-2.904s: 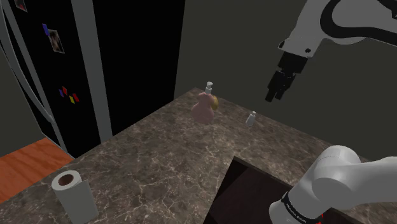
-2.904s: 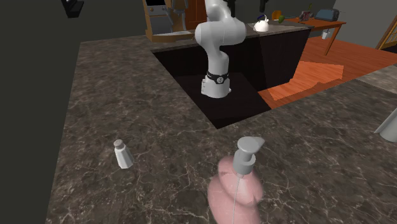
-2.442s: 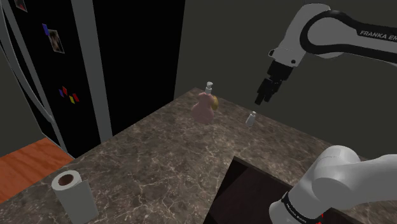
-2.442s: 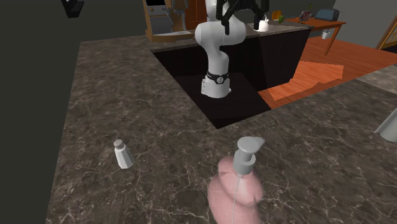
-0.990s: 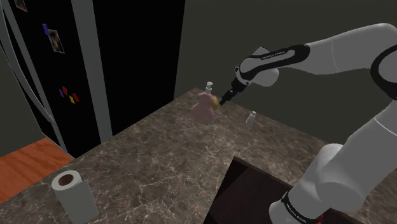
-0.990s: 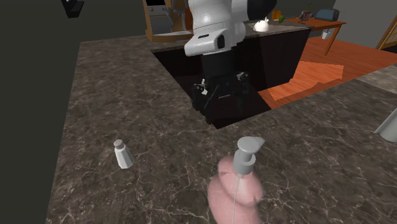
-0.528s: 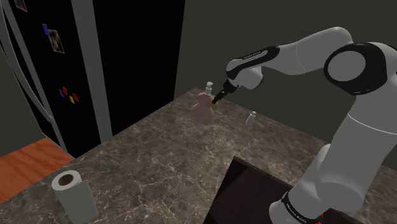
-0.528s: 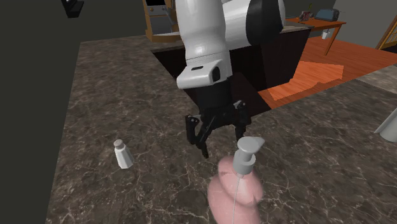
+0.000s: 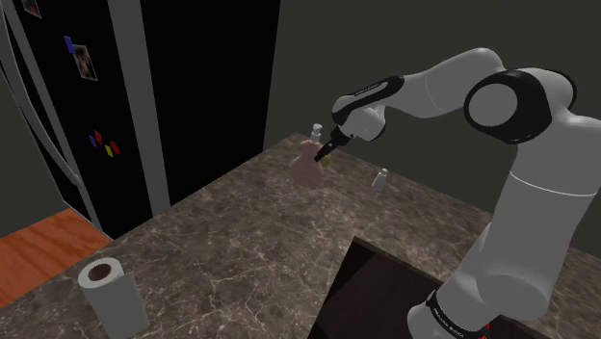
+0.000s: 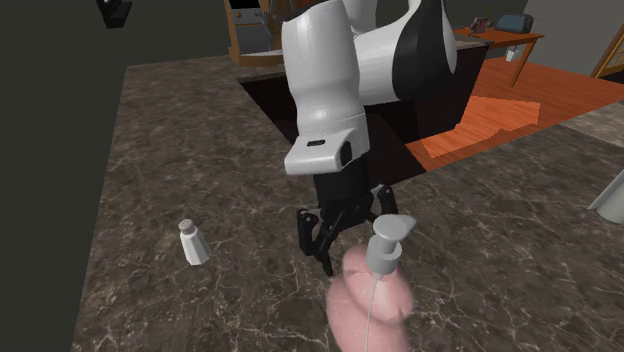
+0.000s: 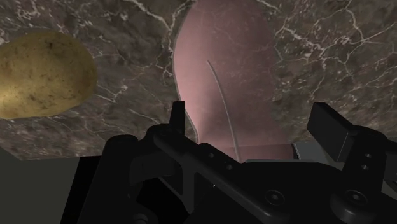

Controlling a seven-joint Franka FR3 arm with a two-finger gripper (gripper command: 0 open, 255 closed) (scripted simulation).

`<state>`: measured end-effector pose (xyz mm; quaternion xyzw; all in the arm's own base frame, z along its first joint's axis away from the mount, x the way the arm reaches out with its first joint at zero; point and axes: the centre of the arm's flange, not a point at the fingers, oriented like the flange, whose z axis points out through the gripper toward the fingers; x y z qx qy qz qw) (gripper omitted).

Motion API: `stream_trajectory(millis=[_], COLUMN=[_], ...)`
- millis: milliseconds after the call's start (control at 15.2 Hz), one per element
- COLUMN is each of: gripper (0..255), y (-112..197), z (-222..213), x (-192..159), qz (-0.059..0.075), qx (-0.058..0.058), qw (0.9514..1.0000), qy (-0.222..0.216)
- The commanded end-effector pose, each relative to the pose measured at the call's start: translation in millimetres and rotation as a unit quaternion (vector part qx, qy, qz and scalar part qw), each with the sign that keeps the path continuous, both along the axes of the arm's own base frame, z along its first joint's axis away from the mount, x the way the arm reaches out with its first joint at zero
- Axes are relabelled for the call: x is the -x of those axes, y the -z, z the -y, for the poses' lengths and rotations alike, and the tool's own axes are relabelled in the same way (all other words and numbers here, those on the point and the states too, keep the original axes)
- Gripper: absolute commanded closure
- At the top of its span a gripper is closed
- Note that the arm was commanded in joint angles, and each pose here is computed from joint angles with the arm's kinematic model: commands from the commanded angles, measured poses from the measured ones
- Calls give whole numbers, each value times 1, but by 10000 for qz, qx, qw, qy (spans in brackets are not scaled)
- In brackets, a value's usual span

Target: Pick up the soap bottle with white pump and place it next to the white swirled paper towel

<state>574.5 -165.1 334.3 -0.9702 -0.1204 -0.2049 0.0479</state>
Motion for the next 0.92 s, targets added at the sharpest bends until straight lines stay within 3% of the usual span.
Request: stream_trajectory(millis=[0, 330, 396, 858], gripper=[0, 0, 255, 255], y=[2, 2, 2, 1], z=[0, 0, 0, 0], x=[0, 0, 0, 0], qz=[3, 2, 2, 2], qx=[0, 0, 0, 0], qw=[10000, 10000, 10000, 10000], qy=[2, 2, 2, 2])
